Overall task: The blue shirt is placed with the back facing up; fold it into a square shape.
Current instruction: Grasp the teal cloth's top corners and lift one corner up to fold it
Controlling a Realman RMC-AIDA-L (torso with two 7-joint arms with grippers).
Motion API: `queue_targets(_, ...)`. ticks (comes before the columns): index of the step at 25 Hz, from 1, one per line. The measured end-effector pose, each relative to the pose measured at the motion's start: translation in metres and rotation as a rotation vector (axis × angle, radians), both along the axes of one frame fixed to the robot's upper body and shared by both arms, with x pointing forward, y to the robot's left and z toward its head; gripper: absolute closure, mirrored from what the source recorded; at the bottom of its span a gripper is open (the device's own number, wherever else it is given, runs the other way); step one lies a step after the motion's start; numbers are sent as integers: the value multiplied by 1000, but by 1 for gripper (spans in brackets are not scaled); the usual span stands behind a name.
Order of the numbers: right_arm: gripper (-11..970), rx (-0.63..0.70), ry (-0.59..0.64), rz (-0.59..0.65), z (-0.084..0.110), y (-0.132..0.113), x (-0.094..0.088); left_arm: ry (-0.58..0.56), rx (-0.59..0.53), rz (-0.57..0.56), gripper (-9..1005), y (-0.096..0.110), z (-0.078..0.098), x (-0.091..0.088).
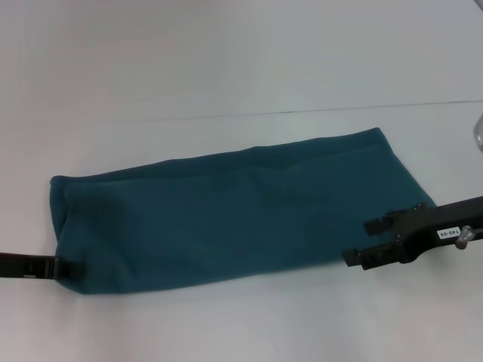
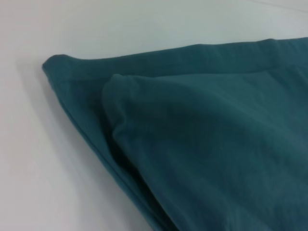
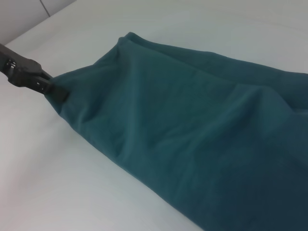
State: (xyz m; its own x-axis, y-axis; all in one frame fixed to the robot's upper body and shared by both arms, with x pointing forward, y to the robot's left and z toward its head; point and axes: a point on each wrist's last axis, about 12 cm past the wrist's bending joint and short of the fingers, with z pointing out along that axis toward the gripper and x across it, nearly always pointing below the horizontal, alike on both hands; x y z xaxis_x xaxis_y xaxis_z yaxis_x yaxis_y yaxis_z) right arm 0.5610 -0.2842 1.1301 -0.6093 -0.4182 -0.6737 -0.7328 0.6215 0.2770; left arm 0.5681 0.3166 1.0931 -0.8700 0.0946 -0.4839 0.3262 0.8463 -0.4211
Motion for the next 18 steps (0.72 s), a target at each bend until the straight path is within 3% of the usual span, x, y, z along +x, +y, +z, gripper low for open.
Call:
queue_targets(2, 50, 1, -3, 2, 0, 0, 0, -2, -7, 0, 895, -1, 0, 0)
queue_targets(10, 59, 52, -46, -35, 2, 2, 6, -13, -36, -33, 933, -6, 9, 6)
queue_targets(15, 67, 92, -82, -89, -9, 6, 15, -19, -42, -66, 934, -11, 17, 10)
queue_targets(18, 228, 166, -163, -105, -20, 13, 20, -23, -58, -78, 934, -10, 23, 13)
